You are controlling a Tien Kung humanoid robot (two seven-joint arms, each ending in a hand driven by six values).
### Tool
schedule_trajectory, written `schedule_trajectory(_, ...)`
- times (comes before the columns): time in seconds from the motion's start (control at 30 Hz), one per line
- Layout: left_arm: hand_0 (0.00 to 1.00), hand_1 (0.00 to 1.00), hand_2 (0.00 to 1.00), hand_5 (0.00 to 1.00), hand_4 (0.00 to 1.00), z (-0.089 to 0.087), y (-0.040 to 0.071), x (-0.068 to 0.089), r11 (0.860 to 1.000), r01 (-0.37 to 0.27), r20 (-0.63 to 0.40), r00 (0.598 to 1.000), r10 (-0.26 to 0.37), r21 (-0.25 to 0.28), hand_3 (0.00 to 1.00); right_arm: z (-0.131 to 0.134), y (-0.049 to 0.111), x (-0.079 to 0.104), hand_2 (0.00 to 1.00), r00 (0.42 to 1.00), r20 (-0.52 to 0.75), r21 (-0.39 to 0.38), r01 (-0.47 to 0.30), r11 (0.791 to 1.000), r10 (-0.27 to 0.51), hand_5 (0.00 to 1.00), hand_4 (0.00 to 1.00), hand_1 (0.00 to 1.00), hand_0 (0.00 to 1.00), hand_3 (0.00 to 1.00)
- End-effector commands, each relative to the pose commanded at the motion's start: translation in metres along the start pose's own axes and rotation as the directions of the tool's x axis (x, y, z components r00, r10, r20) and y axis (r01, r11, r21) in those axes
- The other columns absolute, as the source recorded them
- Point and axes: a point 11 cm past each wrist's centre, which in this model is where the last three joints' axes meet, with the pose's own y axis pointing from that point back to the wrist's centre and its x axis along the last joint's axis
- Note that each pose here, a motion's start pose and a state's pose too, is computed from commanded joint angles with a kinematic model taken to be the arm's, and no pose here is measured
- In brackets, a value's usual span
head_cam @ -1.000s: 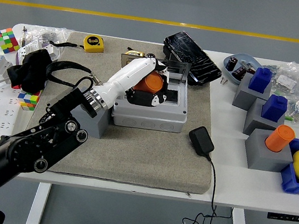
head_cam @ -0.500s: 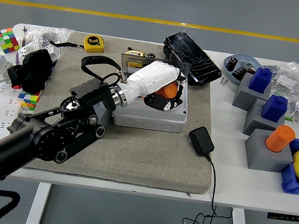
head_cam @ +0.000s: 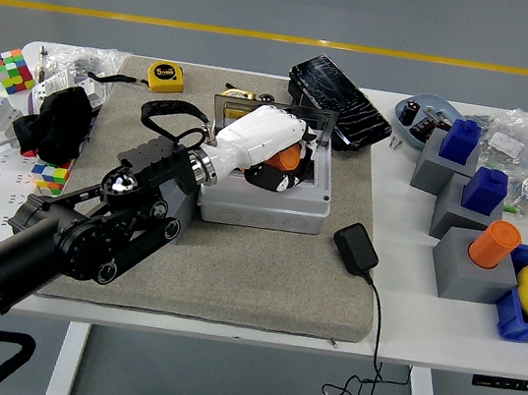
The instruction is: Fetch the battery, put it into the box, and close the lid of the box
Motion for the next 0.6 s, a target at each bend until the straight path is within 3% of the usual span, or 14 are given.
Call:
schedule_trajectory(0.13, 0.393, 0.647, 0.622, 0.002, 0.998, 0.0002, 0.0011, 0.001, 1.0, -0.015, -0.011, 1.0, 0.015, -0.005, 0.723, -0.0002, 0.0, 0.0001, 0.668, 1.0, -0.001, 0.001, 0.0, 1.0, 0.0, 0.515, 0.993, 0.642, 0.634, 0.57)
schedule_trajectory(0.17, 0.553, 0.742, 0.754, 0.144, 0.998, -0.0001, 0.0012, 0.0017, 1.0, -0.019, -0.012, 1.0, 0.018, -0.005, 0.856, -0.0005, 0.0, 0.0002, 0.668, 1.0, -0.003, 0.001, 0.0, 1.0, 0.0, 0.516, 0.993, 0.642, 0.634, 0.57)
schedule_trajectory(0.6, 0.53, 0.728, 0.75, 0.149, 0.998, 0.0025, 0.0023, 0.0016, 1.0, -0.029, -0.029, 0.999, 0.029, -0.008, 0.855, -0.0007, 0.0, 0.0, 0.668, 1.0, 0.001, 0.002, 0.0, 1.0, 0.0, 0.515, 0.993, 0.642, 0.632, 0.57)
